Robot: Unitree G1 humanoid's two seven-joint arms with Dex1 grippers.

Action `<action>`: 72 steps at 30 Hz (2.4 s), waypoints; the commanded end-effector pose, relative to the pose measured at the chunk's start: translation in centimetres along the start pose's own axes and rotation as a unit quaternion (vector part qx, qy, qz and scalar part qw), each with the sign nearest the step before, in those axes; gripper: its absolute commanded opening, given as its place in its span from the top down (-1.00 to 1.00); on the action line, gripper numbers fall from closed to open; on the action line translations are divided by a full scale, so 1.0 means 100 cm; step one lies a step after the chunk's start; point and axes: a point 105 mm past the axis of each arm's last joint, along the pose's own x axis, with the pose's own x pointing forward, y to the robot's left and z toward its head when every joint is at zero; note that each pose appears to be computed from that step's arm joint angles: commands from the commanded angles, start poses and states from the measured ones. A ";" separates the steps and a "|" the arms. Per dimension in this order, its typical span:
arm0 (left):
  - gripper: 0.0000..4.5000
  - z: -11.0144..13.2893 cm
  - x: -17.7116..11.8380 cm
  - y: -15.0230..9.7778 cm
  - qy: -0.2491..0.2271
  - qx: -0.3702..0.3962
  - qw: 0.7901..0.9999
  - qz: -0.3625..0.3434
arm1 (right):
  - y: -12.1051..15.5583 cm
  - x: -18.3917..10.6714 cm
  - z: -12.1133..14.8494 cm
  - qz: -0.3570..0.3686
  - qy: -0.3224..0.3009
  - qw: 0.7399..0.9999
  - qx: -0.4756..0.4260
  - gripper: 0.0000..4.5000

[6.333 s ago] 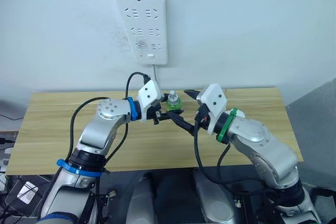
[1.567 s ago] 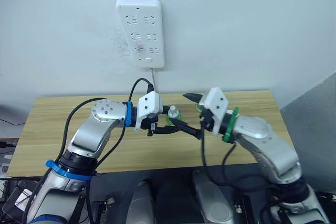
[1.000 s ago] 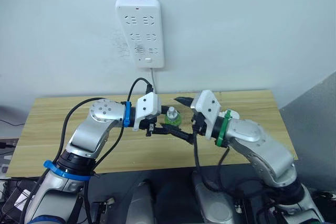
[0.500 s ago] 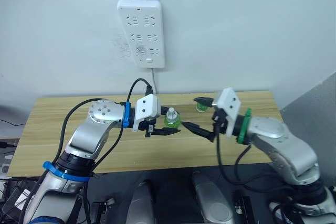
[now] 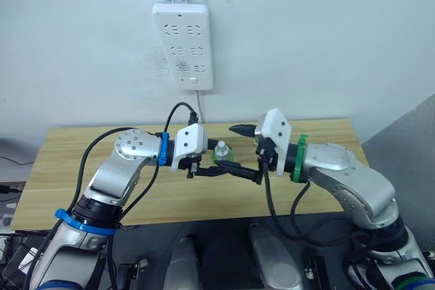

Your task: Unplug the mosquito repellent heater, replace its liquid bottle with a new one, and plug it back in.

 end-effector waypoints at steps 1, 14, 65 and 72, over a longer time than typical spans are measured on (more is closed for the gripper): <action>-0.02 0.010 0.002 -0.001 -0.010 0.022 1.000 -0.003 | 0.005 0.003 0.006 0.009 -0.013 1.000 -0.025 -0.75; -0.02 0.005 0.001 0.001 -0.003 0.007 1.000 0.002 | 0.012 -0.003 0.015 0.035 -0.041 0.997 -0.050 0.55; -0.02 -0.034 -0.039 -0.045 0.102 -0.088 0.991 0.029 | -0.080 -0.030 -0.149 -0.248 -0.008 0.968 0.019 -0.92; -0.02 -0.028 -0.023 -0.032 0.062 -0.071 0.995 0.020 | -0.037 -0.047 -0.088 -0.096 -0.016 0.995 -0.013 -1.00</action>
